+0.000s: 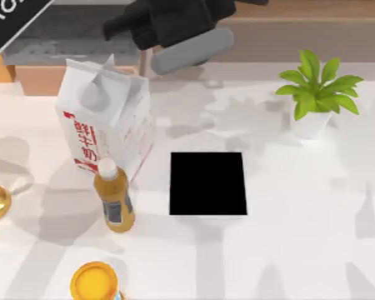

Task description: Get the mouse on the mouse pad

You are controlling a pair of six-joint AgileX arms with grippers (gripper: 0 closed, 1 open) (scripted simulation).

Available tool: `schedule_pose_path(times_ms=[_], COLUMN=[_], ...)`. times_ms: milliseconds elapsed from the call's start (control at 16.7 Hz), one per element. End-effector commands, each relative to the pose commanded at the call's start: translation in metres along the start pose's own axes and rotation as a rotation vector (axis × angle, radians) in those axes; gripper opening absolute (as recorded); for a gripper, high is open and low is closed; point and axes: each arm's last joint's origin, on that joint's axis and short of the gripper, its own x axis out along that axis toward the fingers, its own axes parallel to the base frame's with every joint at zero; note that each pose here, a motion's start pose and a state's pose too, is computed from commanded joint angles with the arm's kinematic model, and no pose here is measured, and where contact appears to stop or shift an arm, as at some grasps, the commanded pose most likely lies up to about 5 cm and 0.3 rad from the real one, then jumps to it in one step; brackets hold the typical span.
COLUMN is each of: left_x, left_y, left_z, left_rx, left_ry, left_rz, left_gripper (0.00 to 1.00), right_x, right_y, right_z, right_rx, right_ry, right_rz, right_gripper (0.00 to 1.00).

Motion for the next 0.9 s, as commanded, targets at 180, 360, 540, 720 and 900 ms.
schedule_pose_path(times_ms=[180, 360, 540, 720, 900], left_x=[0.048, 0.106, 0.142, 0.143, 0.143], left_y=[0.022, 0.019, 0.008, 0.007, 0.007], left_z=[0.032, 0.055, 0.065, 0.066, 0.065], left_rx=[0.171, 0.256, 0.273, 0.273, 0.272], left_ry=[-0.101, -0.242, -0.343, -0.346, -0.343], left_rz=[-0.073, -0.186, -0.265, -0.268, -0.266], left_gripper=[0.00, 0.00, 0.00, 0.00, 0.00], right_x=[0.000, 0.000, 0.000, 0.000, 0.000], right_y=[0.000, 0.000, 0.000, 0.000, 0.000], right_z=[0.000, 0.000, 0.000, 0.000, 0.000], right_rx=[0.000, 0.000, 0.000, 0.000, 0.000], right_ry=[0.000, 0.000, 0.000, 0.000, 0.000], right_rz=[0.000, 0.000, 0.000, 0.000, 0.000], right_gripper=[1.00, 1.00, 1.00, 1.00, 1.00])
